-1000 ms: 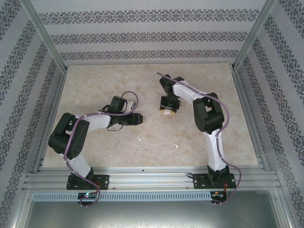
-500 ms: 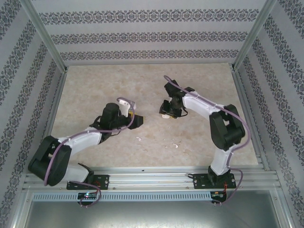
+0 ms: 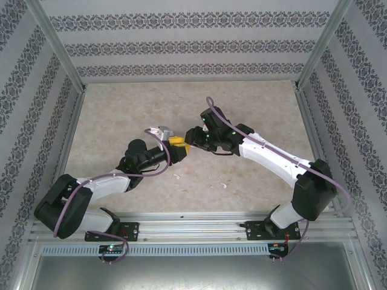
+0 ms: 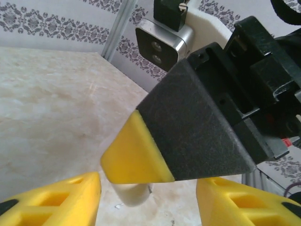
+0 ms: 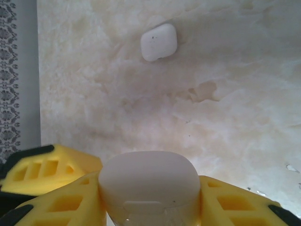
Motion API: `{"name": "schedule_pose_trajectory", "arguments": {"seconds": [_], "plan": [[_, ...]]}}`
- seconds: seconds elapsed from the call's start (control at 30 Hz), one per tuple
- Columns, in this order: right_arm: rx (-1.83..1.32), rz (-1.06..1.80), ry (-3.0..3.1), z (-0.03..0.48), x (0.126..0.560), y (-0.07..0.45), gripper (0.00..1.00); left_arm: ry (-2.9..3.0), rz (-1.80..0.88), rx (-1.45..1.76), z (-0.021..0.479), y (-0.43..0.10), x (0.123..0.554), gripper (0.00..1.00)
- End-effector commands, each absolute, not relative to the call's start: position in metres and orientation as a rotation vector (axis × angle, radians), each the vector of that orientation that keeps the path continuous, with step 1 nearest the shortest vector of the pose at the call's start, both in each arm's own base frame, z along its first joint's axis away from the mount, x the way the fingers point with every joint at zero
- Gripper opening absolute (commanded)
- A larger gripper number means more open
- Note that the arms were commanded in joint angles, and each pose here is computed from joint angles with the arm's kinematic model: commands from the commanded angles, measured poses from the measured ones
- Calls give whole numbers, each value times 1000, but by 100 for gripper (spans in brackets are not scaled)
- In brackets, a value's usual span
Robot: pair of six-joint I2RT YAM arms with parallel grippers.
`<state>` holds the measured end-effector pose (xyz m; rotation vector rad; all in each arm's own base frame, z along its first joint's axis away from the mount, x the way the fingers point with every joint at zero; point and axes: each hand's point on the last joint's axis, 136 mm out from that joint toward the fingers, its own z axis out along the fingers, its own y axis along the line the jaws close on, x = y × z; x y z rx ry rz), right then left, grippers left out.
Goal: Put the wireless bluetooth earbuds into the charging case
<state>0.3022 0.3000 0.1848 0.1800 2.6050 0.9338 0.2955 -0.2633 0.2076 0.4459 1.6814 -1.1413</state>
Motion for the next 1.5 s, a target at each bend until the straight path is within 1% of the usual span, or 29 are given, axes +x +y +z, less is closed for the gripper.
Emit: {"name": "schedule_pose_trajectory", "arguments": {"seconds": [0.0,0.17,0.37,0.53,0.73,1.0,1.2,1.47], "plan": [[199,1008,2559,197,299,308,35,1617,-1218,434,224,-269,292,52],[214,1080,2536,205,293,314,35,1625,-1239,416,223,-269,290,45],[250,1151,2512,208,290,315,35,1630,-1237,425,219,-270,289,44],[294,1218,2485,213,292,316,35,1602,-1268,459,218,-280,286,43],[284,1237,2470,226,293,318,35,1586,-1273,399,213,-279,292,42],[324,1280,2479,219,297,313,35,1533,-1313,421,216,-282,289,42],[305,1239,2463,231,305,302,35,1547,-1315,417,206,-277,282,42],[273,1239,2515,220,299,314,35,1513,-1321,402,222,-283,294,41]]}}
